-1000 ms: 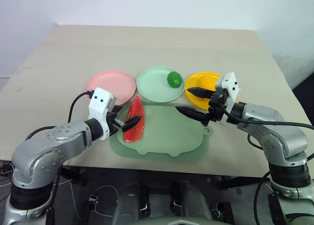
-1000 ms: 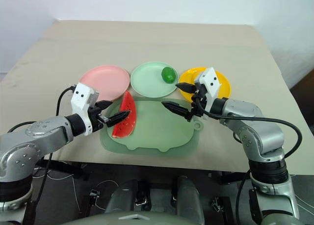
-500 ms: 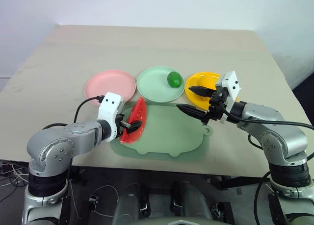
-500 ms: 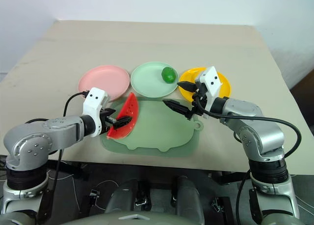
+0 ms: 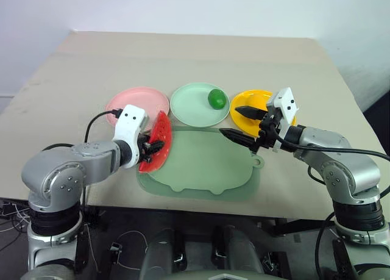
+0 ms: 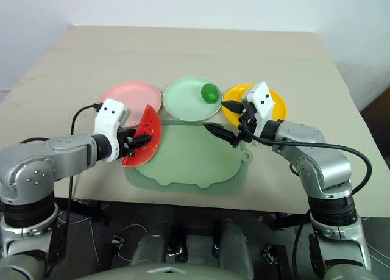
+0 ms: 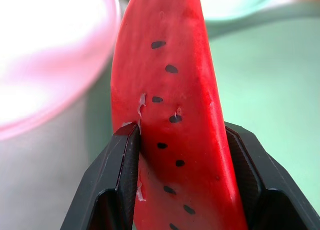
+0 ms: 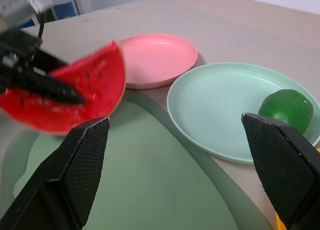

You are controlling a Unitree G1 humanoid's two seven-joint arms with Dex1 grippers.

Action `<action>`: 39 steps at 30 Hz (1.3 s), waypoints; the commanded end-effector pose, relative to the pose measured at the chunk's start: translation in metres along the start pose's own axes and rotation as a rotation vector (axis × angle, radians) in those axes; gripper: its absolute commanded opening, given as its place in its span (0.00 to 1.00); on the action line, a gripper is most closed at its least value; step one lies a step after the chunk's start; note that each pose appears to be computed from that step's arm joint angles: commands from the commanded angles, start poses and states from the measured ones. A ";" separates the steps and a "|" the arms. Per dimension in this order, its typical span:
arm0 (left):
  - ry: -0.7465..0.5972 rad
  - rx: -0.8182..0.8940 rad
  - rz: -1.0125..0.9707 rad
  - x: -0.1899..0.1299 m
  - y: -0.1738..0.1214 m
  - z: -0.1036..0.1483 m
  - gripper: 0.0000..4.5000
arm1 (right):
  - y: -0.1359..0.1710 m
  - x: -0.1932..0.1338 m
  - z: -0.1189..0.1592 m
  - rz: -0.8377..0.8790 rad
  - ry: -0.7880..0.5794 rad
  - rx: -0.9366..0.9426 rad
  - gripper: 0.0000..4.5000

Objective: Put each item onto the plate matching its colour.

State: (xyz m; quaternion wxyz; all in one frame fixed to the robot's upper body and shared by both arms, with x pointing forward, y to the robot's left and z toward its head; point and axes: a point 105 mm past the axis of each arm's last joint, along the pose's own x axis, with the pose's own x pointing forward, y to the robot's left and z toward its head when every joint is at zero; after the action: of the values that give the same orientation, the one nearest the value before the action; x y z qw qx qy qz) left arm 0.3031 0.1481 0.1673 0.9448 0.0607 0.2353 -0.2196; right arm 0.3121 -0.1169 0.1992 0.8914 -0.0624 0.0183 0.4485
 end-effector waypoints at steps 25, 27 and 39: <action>-0.237 -0.070 0.250 0.074 0.102 0.065 0.45 | -0.008 -0.004 0.010 -0.058 -0.021 -0.055 1.00; -0.246 -0.077 0.244 0.074 0.100 0.066 0.60 | -0.009 -0.005 0.010 -0.064 -0.018 -0.058 1.00; -0.356 0.116 0.275 0.033 0.090 0.098 0.99 | -0.011 -0.006 0.006 -0.077 -0.005 -0.059 1.00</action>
State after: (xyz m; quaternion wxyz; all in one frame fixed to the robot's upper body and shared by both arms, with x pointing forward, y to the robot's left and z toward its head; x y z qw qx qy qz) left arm 0.4177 0.1936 0.2178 0.9865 0.0980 0.0735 -0.1087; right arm 0.3186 -0.1249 0.1968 0.9047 -0.0800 0.0224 0.4178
